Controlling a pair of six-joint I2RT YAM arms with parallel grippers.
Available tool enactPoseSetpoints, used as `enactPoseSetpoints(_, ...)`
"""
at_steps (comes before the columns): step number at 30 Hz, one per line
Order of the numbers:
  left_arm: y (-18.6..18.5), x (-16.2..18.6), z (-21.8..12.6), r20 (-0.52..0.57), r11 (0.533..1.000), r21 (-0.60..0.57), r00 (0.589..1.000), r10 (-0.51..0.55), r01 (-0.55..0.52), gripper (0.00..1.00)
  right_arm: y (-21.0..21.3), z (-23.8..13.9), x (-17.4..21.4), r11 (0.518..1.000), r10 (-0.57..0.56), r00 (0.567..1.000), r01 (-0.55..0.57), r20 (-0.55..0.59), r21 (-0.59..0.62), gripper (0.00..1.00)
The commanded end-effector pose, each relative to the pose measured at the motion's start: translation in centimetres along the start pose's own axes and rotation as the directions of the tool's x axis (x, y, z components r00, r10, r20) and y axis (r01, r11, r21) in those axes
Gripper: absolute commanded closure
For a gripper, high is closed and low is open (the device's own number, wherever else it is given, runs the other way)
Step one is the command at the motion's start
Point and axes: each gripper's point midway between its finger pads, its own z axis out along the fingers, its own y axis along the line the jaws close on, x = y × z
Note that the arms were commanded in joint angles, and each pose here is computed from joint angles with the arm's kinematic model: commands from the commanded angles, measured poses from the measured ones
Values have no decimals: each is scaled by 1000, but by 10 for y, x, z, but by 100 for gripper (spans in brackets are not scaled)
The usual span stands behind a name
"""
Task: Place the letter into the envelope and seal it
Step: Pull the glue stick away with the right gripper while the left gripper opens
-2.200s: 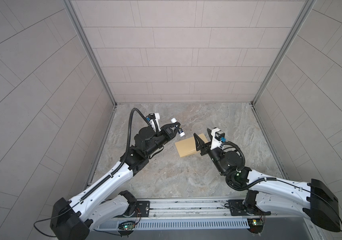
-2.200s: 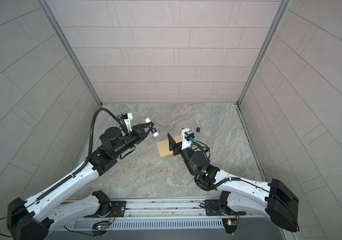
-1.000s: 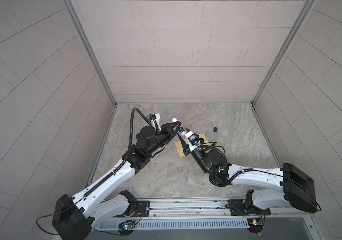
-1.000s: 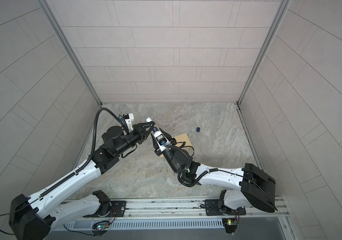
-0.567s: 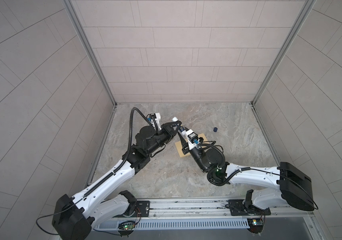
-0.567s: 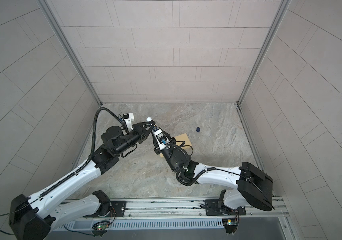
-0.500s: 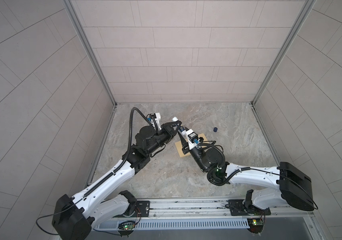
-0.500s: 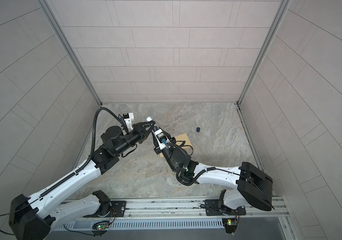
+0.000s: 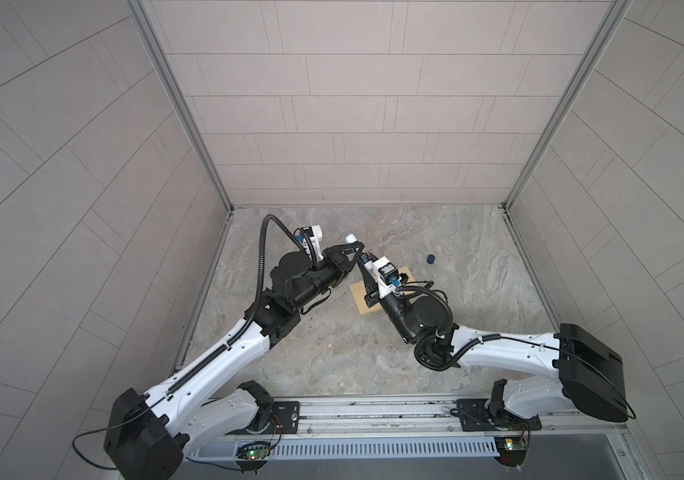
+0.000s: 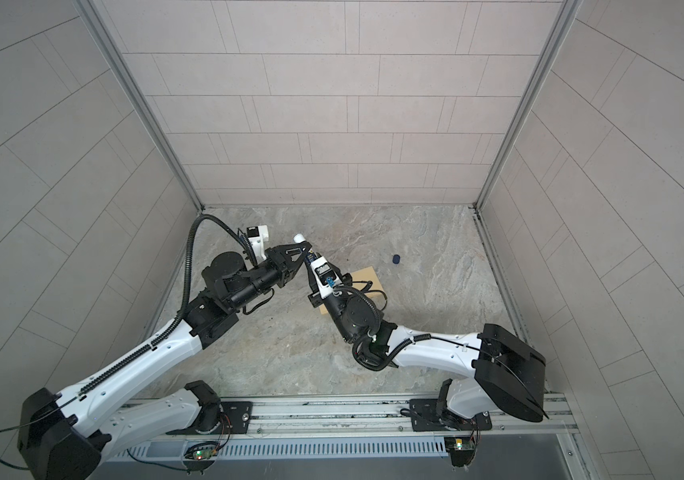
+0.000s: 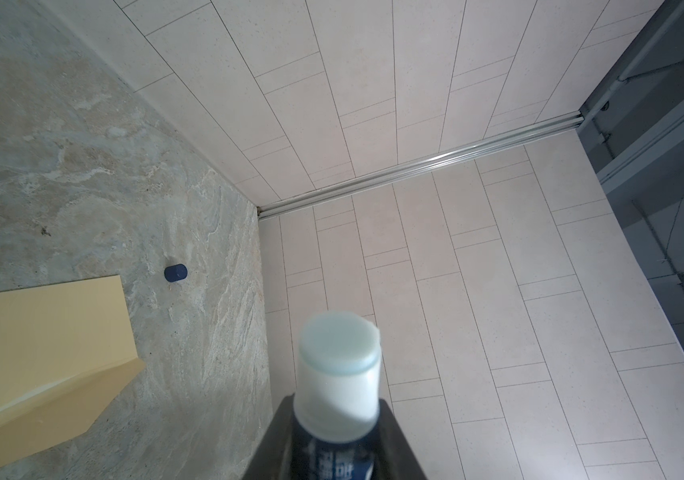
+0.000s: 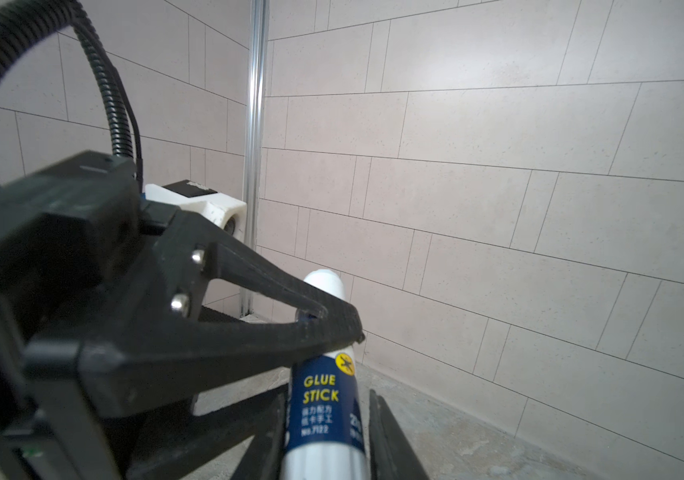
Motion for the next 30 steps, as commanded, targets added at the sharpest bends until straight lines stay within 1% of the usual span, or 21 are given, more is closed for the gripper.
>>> enactPoseSetpoints(1, -19, -5, -5, 13, 997, 71, 1000, 9, -9, 100, -3, 6, -12, 999, 41, 999, -41, 28, 12, 70)
enactPoseSetpoints(8, -18, -3, -4, 6, 997, 72, 1000, 6, -6, 100, -3, 8, -12, 998, 53, 998, -53, 32, 13, 70)
enactPoseSetpoints(12, -17, -3, -3, 1, 997, 71, 1000, 2, -3, 100, -4, 9, -14, 998, 55, 998, -56, 33, 13, 76)
enactPoseSetpoints(15, -15, -2, -2, 0, 998, 68, 1000, 3, -3, 99, -5, 8, -13, 999, 40, 999, -40, 19, 12, 84)
enactPoseSetpoints(17, -13, -1, -2, -2, 998, 65, 1000, 4, -4, 94, -6, 7, -14, 999, 32, 999, -32, 10, 7, 89)
enactPoseSetpoints(18, -13, -2, -2, -1, 998, 64, 1000, 7, -7, 89, -7, 7, -13, 1000, 26, 1000, -26, 1, 4, 93)
enactPoseSetpoints(22, -9, -1, -2, -1, 998, 47, 999, 46, -46, 66, -16, 2, -13, 1000, 9, 999, -9, -44, -10, 99)
enactPoseSetpoints(24, -6, -1, -3, 0, 996, 29, 997, 81, -81, 57, -25, 0, -12, 1000, 16, 997, -17, -80, -21, 100)
enactPoseSetpoints(27, 3, 0, -5, -8, 986, -29, 987, 161, -161, 45, -44, -2, -8, 999, 32, 983, -39, -180, -37, 100)
enactPoseSetpoints(30, 13, -2, -10, -17, 965, -95, 969, 245, -246, 40, -65, -8, 1, 998, 37, 947, -52, -319, -38, 100)
